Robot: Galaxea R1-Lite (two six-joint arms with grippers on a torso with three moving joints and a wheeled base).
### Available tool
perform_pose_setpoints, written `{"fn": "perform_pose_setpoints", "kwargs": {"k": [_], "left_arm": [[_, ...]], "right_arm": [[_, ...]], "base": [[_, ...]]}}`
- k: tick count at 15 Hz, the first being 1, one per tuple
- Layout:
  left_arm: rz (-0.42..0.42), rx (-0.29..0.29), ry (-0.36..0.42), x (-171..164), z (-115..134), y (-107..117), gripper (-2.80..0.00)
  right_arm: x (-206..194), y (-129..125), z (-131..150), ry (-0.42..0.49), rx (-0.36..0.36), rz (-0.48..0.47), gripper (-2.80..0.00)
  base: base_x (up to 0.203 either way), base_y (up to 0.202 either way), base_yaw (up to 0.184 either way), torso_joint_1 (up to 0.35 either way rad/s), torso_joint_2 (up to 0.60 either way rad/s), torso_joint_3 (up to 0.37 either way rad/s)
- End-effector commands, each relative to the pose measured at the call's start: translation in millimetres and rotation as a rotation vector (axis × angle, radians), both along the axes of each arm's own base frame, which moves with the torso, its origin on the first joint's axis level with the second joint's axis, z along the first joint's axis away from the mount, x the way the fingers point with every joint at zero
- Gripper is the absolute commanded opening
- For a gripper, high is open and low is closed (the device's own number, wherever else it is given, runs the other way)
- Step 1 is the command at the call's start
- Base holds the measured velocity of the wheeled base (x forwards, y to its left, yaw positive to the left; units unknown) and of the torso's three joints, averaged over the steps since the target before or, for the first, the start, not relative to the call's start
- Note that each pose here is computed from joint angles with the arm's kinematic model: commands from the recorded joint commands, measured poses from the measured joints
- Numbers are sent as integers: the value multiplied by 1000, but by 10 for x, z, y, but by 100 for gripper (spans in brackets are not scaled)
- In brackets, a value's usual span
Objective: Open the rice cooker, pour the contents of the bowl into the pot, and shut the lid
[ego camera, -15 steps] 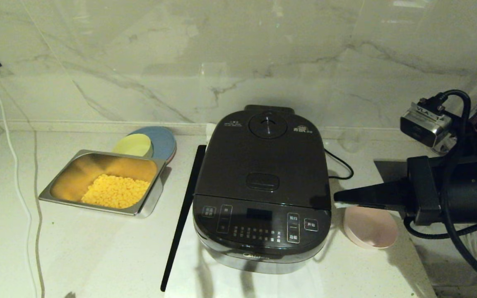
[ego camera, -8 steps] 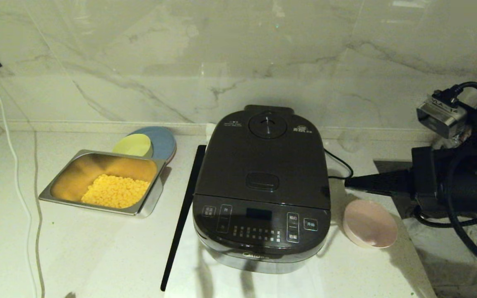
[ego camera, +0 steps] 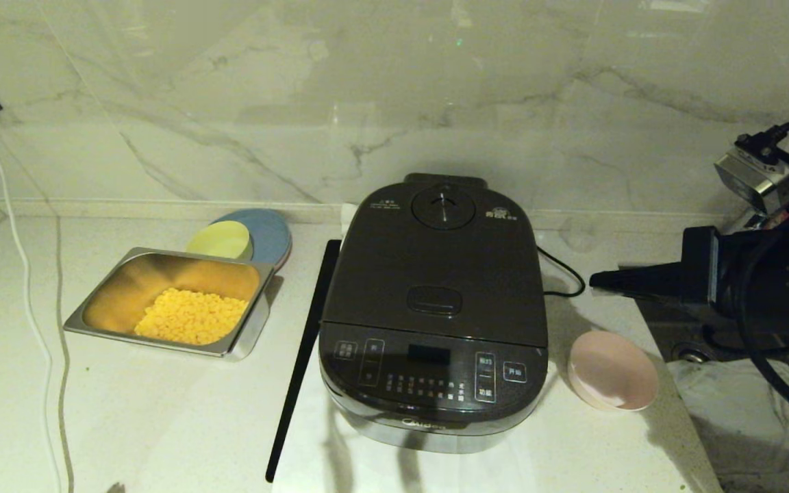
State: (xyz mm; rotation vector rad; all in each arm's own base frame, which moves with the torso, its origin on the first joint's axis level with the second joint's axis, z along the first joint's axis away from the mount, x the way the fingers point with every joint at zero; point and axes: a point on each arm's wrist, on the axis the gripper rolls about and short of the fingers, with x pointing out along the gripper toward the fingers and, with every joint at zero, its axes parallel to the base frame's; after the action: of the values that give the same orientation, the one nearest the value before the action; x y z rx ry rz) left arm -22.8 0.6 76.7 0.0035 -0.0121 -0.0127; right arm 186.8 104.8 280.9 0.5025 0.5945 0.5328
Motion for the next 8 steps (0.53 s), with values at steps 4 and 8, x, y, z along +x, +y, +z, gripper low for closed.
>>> {"fn": "perform_pose_setpoints", "kwargs": {"k": [4, 8], "left_arm": [[0, 0, 8, 6, -25, 0, -280], [0, 0, 8, 6, -25, 0, -280]], "right_arm": [[1, -13, 17, -17, -6, -49, -280], [13, -52, 53, -89, -100, -197, -280]], "base": [[0, 0, 0, 0, 0, 0], [0, 0, 0, 0, 0, 0]]}}
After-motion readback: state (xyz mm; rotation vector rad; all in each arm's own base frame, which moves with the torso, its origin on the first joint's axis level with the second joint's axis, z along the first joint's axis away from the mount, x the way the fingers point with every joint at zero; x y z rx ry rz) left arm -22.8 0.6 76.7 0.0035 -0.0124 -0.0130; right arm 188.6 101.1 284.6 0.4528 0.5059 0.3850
